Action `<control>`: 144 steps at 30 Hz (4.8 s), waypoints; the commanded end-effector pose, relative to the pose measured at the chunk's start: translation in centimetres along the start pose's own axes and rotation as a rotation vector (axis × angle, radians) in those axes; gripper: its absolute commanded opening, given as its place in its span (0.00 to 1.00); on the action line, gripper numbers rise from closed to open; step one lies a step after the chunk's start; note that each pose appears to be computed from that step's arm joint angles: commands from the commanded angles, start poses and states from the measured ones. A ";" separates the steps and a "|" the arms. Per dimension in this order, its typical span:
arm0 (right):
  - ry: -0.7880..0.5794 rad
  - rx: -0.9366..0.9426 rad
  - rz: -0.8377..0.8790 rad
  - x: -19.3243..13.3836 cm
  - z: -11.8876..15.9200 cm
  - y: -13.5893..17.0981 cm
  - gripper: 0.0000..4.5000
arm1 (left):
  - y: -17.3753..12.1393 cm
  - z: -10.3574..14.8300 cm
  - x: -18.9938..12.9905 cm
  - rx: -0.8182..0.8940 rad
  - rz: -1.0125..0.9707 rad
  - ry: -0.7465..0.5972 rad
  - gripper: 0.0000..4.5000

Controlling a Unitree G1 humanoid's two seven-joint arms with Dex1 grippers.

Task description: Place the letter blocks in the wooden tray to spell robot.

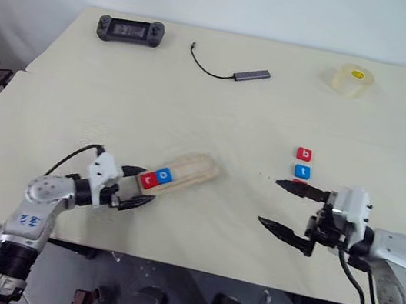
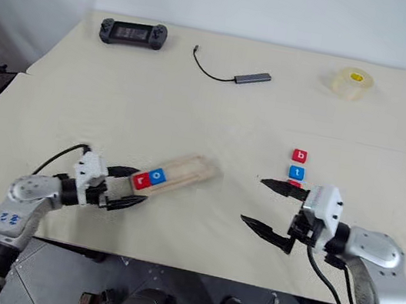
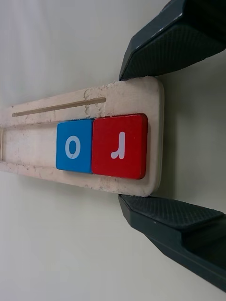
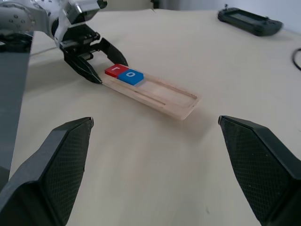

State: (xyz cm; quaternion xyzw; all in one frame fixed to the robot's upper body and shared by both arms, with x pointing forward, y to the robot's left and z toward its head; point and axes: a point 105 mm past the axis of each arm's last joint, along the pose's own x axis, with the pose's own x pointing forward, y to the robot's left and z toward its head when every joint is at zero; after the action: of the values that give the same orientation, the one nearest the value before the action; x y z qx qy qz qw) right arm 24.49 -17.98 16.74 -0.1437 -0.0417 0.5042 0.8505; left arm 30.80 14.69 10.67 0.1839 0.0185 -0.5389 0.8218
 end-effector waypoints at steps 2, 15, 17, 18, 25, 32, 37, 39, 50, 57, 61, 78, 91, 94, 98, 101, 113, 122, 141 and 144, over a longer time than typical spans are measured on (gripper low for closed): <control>0.028 -0.038 -0.087 -2.7 1.0 0.5 1.00 | -0.8 1.3 3.6 0.087 -0.165 -0.014 0.75; 0.105 0.024 -0.238 -5.8 -0.7 3.1 1.00 | 0.0 0.6 7.3 0.142 -0.325 0.058 0.75; 0.101 0.028 -0.240 -5.7 -0.9 3.1 1.00 | 0.0 0.8 6.8 0.118 -0.325 0.042 0.92; 0.099 0.029 -0.245 -5.7 -1.0 2.9 1.00 | 0.1 1.1 6.5 0.114 -0.316 0.023 0.97; 0.111 -0.003 -0.461 -8.6 -1.6 1.1 1.00 | 0.8 1.4 1.2 0.053 -0.207 -0.116 0.99; 0.163 0.008 -0.694 -13.7 -3.0 1.4 1.00 | 1.6 1.0 -3.7 0.085 -0.019 -0.142 0.99; 0.187 0.013 -0.733 -14.5 -4.3 2.2 1.00 | -0.3 1.0 -5.1 -0.014 -0.041 -0.148 0.99; 0.176 0.022 -0.731 -14.3 -4.7 2.1 1.00 | -0.8 1.2 -5.6 -0.059 -0.032 -0.157 0.99; 0.112 0.139 -0.628 -6.0 -1.4 -6.6 1.00 | -1.7 1.5 -5.3 -0.039 0.068 -0.170 0.99; 0.303 0.294 -0.632 -2.3 -2.1 -9.9 1.00 | -2.3 1.5 -4.3 -0.060 0.085 -0.183 0.99; 0.341 0.352 -0.698 -0.9 -2.3 -11.7 1.00 | -2.4 1.6 -3.9 -0.074 0.099 -0.195 0.99; 0.369 0.403 -0.732 1.9 -1.7 -12.5 1.00 | -2.6 1.8 -4.0 -0.043 0.121 -0.177 0.99; 0.413 0.442 -0.903 6.2 -3.8 -16.8 1.00 | -2.9 2.1 -4.1 -0.035 0.154 -0.180 0.99; 0.432 0.450 -0.913 7.1 -4.6 -17.1 1.00 | -3.1 2.2 -4.2 -0.033 0.165 -0.181 0.99; 0.433 0.452 -0.928 7.9 -5.2 -17.3 1.00 | -3.4 2.3 -4.4 -0.034 0.182 -0.181 0.99; 0.427 0.450 -0.928 8.2 -5.3 -17.3 0.80 | -3.5 2.3 -4.5 -0.036 0.187 -0.179 1.00; 0.341 0.402 -0.942 6.2 -2.1 -17.4 0.33 | -3.3 2.8 -2.9 -0.029 0.136 -0.210 1.00; 0.392 0.408 -0.922 -0.7 0.6 -10.8 0.33 | -3.2 3.0 -1.0 -0.035 0.010 -0.237 1.00; 0.527 0.601 -0.903 -0.8 -5.8 -2.0 0.70 | -2.5 3.2 -1.2 -0.024 -0.078 -0.221 1.00; 0.514 0.557 -0.857 -1.4 -5.1 -2.7 0.92 | -2.6 3.2 -1.3 -0.023 -0.068 -0.220 1.00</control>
State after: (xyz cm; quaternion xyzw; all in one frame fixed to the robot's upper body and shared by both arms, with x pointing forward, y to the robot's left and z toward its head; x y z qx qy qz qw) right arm 27.18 -20.74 11.77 0.0044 0.2672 0.0483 0.9624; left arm 27.75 13.90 12.13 0.1029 -0.0376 -0.5847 0.8039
